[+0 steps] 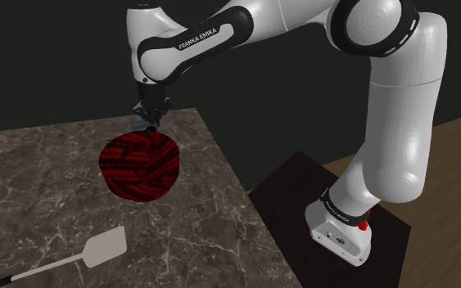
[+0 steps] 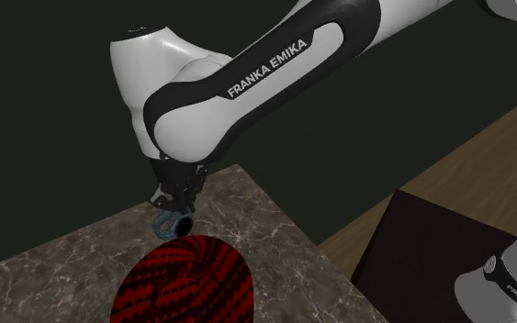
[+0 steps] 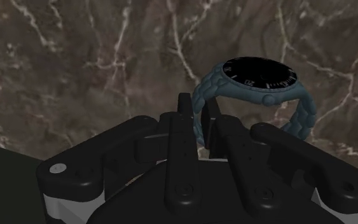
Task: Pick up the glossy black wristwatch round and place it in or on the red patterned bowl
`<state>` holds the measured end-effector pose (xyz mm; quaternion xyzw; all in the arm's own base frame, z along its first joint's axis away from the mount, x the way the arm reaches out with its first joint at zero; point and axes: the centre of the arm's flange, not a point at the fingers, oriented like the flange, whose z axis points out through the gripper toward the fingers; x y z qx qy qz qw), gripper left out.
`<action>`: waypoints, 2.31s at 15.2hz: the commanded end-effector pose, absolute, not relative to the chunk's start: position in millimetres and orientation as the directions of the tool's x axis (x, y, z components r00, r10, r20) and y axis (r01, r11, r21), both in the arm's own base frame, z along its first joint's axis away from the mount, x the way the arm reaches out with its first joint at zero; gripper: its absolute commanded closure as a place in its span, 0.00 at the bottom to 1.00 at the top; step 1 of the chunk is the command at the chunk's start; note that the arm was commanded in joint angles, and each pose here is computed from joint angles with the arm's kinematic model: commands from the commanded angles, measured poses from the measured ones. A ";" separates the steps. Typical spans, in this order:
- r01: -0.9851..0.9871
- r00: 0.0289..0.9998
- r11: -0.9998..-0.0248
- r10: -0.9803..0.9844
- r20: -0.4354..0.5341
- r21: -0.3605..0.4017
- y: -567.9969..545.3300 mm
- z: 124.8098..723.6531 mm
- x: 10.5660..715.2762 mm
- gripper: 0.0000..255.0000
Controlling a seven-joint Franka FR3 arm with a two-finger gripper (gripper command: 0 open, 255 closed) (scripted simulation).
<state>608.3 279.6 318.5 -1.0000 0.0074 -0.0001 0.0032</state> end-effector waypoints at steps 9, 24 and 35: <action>-0.015 1.000 -1.000 -0.015 0.000 -0.006 279.4 369.6 607.9 1.00; -0.012 1.000 -1.000 -0.012 0.014 -0.008 310.7 392.6 604.4 0.00; -0.006 0.999 -1.000 -0.006 0.044 -0.011 376.2 318.2 598.6 0.00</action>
